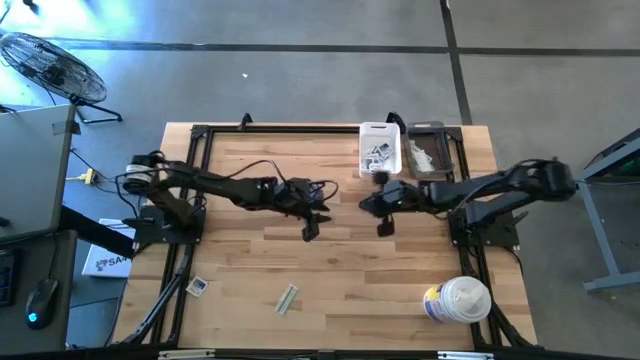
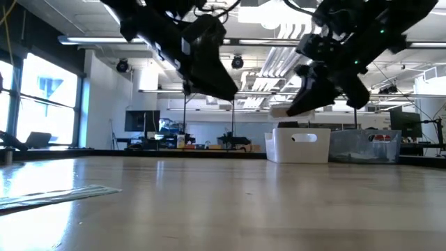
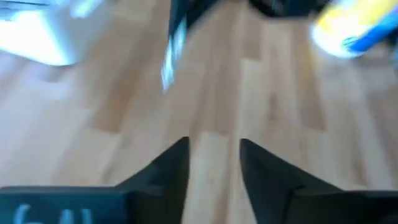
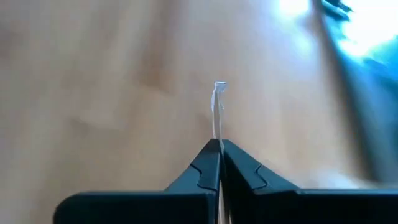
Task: Pick & Place First Aid Supplies
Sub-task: Put the bandage into the gray bin
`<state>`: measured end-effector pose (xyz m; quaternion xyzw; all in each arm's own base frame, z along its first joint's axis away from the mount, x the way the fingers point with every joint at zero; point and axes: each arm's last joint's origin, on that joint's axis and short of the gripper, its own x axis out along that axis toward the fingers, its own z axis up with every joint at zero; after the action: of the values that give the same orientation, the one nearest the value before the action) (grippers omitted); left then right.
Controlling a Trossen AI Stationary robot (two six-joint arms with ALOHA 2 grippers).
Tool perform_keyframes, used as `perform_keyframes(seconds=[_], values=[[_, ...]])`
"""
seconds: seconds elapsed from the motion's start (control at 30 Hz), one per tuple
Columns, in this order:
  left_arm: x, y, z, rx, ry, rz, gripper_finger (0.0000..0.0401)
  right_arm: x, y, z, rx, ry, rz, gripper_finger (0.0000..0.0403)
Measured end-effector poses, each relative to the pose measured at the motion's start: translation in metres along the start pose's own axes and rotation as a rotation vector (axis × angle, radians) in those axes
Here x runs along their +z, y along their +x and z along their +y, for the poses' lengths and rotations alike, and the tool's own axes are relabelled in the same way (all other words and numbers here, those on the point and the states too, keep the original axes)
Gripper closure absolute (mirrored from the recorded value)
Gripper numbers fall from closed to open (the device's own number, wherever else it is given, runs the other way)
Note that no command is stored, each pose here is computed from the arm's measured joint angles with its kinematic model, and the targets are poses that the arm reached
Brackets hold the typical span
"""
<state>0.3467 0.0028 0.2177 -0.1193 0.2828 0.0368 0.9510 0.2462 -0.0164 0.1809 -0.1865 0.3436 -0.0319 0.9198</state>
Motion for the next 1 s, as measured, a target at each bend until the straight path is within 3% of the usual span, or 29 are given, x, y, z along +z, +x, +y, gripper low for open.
perform_keyframes(seconds=[0.2, 0.27, 0.33, 0.43, 0.57, 0.77, 1.0], values=[[0.008, -0.019, 0.002, 0.153, 0.02, -0.033, 0.0214, -0.025, -0.055, -0.037, -0.57, 0.107, 0.328, 0.0398], [0.009, -0.019, 0.002, 0.174, 0.036, -0.042, 0.0211, -0.035, -0.072, -0.049, -0.728, 0.217, 0.376, 0.04], [0.009, -0.018, 0.003, 0.188, 0.049, -0.049, 0.0211, -0.044, -0.085, -0.06, -0.815, 0.38, 0.371, 0.04], [0.006, -0.013, 0.003, 0.192, 0.062, -0.035, 0.0211, -0.058, -0.094, -0.074, -0.812, 0.617, 0.347, 0.0399], [0.007, -0.014, 0.003, 0.193, 0.063, -0.04, 0.0211, -0.079, -0.096, -0.091, -0.774, 0.804, 0.393, 0.0401], [0.008, -0.014, 0.003, 0.191, 0.061, -0.05, 0.0211, -0.109, -0.087, -0.108, -0.796, 0.932, 0.565, 0.0399], [0.006, -0.012, 0.003, 0.193, 0.06, -0.041, 0.0211, -0.122, -0.066, -0.116, -0.809, 0.936, 0.655, 0.0394]])
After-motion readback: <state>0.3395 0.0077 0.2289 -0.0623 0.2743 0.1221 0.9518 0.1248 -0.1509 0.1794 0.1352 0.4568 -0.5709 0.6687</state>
